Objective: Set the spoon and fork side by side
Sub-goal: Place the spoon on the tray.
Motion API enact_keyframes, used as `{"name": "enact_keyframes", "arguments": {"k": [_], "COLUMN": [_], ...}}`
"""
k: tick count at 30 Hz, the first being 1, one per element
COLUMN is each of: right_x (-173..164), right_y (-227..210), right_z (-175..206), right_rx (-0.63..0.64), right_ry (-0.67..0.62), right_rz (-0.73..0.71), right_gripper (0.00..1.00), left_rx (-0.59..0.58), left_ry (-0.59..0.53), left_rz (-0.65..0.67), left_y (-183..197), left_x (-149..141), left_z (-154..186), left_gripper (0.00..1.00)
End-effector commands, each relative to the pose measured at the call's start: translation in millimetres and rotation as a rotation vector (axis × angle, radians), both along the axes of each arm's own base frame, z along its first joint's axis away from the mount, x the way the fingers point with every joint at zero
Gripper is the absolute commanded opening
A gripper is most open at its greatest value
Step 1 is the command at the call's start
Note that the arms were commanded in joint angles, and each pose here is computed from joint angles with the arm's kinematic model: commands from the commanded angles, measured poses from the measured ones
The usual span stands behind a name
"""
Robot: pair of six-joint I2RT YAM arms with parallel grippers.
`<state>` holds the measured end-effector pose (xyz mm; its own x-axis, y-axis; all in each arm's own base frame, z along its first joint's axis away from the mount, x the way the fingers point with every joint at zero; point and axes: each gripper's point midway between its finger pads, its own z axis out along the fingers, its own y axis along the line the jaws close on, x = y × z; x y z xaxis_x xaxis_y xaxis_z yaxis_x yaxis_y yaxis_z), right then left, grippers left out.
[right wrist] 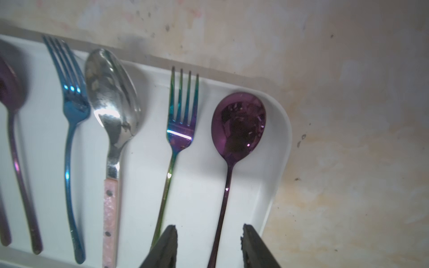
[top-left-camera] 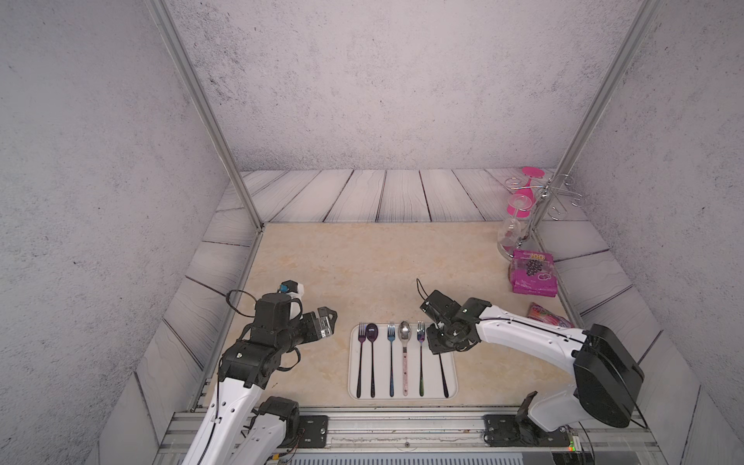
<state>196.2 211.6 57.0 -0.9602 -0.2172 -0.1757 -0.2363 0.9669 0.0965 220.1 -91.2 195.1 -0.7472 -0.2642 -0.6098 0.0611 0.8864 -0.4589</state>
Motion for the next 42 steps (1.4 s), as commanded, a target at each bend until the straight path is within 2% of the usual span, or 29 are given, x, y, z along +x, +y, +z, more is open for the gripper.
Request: {"name": "enact_keyframes", "arguments": {"k": [1,7,18,20,28,42], "right_x": [-2,-1,-6,-8,-10,-10], "right_y": [1,-3,-12,-9,-7,-2], "right_z": [-12,-29,-43,-46,-47,-46], "right_rx": [0.010,-0.004,-0.024,-0.006,0.012,0.036], "right_ry": [0.032,0.062,0.097,0.110,0.118,0.132], "right_rz": [0.008,-0.018,-0.082,-0.093,-0.111,-0.150], "right_gripper": [0.44,0.39,0.38,0.32,0.23,0.17], "left_rx": [0.002,0.002,0.003,0.002,0.002,0.000], "left_ry": [-0.007,-0.005,-0.004,-0.003,-0.003,-0.001], "left_rz": [-0.012,-0.014,-0.012,-0.012,-0.012,-0.013], "left_y": [-1,-2,-1,-1,-2,-2], "left_x": [-1,-1,-1,-1,-1,0], "left_z": [2,2,1,1,1,0], "left_gripper": [0.99,0.99,0.99,0.99,1.00,0.99]}}
